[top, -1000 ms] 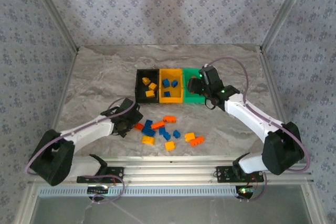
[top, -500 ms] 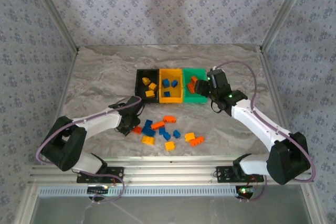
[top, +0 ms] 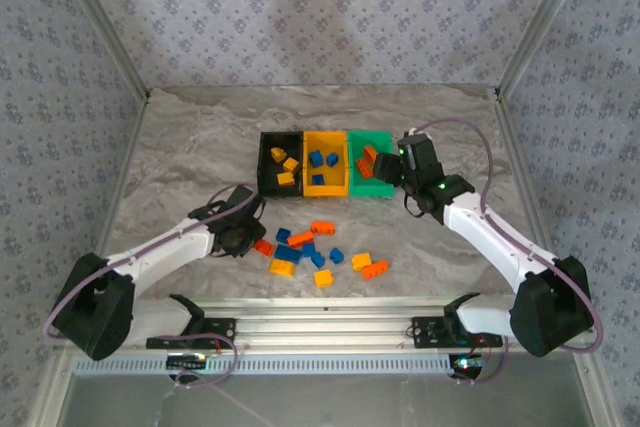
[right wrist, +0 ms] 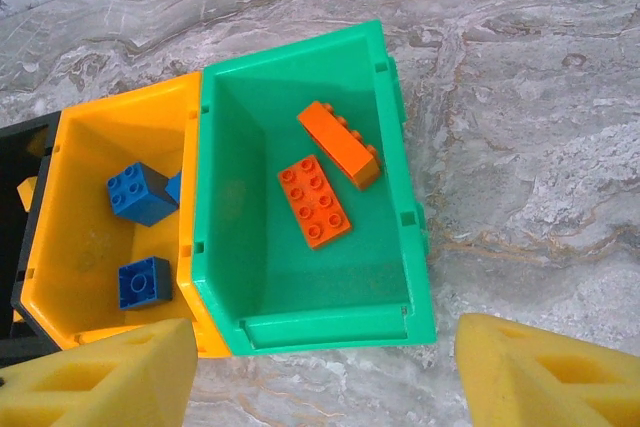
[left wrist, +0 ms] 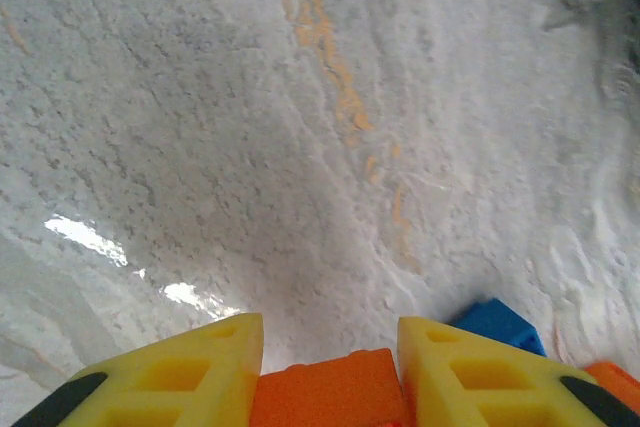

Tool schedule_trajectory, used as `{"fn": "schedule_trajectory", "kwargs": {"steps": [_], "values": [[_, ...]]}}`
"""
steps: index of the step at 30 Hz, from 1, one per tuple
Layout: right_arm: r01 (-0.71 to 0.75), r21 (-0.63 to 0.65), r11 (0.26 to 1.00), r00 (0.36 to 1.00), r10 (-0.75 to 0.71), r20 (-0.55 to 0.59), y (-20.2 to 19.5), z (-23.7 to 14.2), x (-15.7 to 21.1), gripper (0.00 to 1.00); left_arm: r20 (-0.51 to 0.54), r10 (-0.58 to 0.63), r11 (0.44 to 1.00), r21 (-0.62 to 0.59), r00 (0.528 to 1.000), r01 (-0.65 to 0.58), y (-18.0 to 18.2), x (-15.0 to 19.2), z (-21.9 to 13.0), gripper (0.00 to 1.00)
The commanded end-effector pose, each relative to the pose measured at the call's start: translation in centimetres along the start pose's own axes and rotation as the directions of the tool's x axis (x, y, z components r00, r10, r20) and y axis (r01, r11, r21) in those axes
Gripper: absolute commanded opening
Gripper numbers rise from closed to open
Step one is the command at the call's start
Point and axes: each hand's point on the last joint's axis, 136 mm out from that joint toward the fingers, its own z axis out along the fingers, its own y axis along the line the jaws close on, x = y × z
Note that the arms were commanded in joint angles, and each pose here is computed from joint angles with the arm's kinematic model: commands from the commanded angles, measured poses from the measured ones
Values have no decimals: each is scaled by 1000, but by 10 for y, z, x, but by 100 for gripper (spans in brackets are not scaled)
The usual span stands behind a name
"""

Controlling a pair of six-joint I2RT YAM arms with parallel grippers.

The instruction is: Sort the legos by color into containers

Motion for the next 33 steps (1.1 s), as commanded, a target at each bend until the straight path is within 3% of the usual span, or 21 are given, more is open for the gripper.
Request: {"fn": "schedule_trajectory", "kwargs": {"steps": [1,4,10,17,23,30,33], "values": [[-19,11,1000,999,18,26,-7,-5,-3,71,6,34,998,45,999,-34,-16,-6,-22,37],[-28,13,1000,999,28,26,-10,-9,0,71,45,89,988,119,995,-94,-49,-16,-38,37],[-51,25,998,999,50,19,-23,-17,15,71,149,228,929,263,962,-261,-153,-20,-58,38],[-63,49,997,998,63,-2,-40,-24,37,71,203,385,856,287,900,-430,-268,-1,-39,38],[-76,58,995,997,76,-6,-50,-30,48,71,217,467,826,238,857,-511,-328,11,-3,38],[-80,64,995,997,81,-10,-56,-33,53,72,218,488,813,239,845,-531,-375,17,21,39],[-78,59,995,997,79,-8,-56,-34,53,73,222,491,805,253,842,-536,-389,18,23,49]]}}
